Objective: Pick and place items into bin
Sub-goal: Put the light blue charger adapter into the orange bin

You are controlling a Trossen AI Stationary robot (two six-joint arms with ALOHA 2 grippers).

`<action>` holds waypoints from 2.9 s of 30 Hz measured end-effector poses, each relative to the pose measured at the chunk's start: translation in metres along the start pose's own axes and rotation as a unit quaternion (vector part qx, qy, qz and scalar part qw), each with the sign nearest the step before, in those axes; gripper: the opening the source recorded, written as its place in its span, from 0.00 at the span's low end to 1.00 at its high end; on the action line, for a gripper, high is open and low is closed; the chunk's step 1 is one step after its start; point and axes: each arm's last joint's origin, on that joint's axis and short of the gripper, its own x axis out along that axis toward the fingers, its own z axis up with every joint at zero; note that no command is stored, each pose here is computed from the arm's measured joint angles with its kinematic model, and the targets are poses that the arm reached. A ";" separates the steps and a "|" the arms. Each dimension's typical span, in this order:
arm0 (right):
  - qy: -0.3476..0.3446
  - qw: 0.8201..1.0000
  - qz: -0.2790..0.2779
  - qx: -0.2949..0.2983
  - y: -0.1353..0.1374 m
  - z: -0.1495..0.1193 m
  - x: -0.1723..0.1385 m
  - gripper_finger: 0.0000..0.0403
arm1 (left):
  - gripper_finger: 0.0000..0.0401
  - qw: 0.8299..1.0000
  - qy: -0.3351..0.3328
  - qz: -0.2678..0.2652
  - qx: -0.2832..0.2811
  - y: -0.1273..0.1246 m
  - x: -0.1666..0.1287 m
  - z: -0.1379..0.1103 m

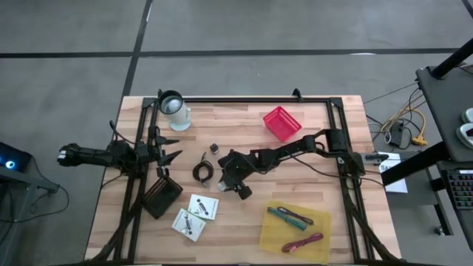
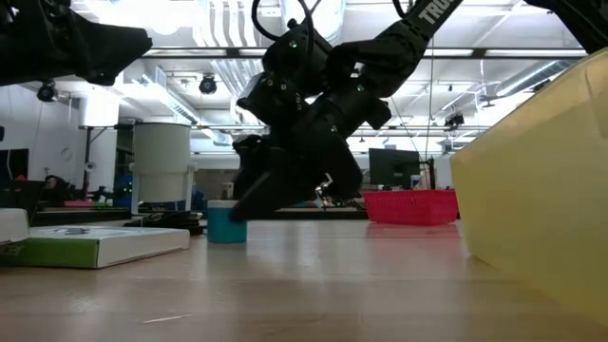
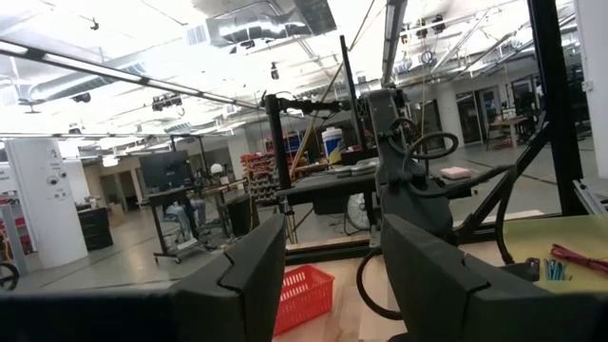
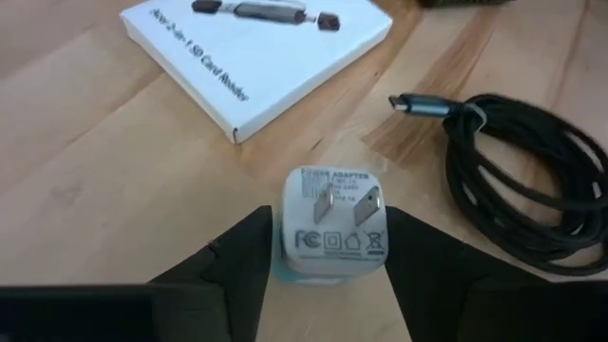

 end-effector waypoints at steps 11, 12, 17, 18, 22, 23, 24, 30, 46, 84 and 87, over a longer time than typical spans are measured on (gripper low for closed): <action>0.001 1.000 -0.001 -0.004 -0.001 0.000 0.000 0.35 | 0.40 1.000 0.000 0.000 0.000 0.000 0.000 0.000; 0.001 1.000 -0.002 -0.006 -0.002 0.000 0.000 0.35 | 0.40 1.000 0.000 0.000 0.000 0.000 0.000 0.000; 0.004 1.000 -0.001 0.003 -0.003 0.003 -0.001 0.35 | 0.40 1.000 0.000 0.000 0.000 0.000 0.000 0.000; 0.007 1.000 0.000 0.007 -0.004 0.005 -0.002 0.35 | 0.40 1.000 0.000 0.000 0.000 0.000 0.000 0.000; 0.030 0.999 0.014 0.017 -0.006 0.012 -0.007 0.34 | 0.40 1.000 0.000 0.000 0.000 0.000 0.000 0.000; 0.037 0.999 0.018 0.019 -0.006 0.015 -0.011 0.34 | 0.40 1.000 0.000 0.000 0.000 0.000 0.000 0.000; 0.044 0.999 0.023 0.019 -0.006 0.018 -0.015 0.34 | 0.40 1.000 0.000 0.000 0.000 0.000 0.000 0.000; 0.069 0.996 0.024 0.057 -0.013 0.033 -0.043 0.34 | 0.40 1.000 0.001 0.000 0.000 0.000 0.000 0.000; 0.116 0.981 -0.020 0.155 -0.014 0.050 -0.114 0.34 | 0.40 1.000 0.002 0.000 0.000 0.000 0.000 0.000; 0.042 0.885 -0.348 0.306 0.023 -0.070 -0.263 0.34 | 0.40 1.000 0.001 0.000 0.000 0.000 0.000 0.000; 0.046 0.872 -0.363 0.325 0.018 -0.080 -0.266 0.34 | 0.40 1.000 0.001 0.000 0.000 0.000 0.000 0.000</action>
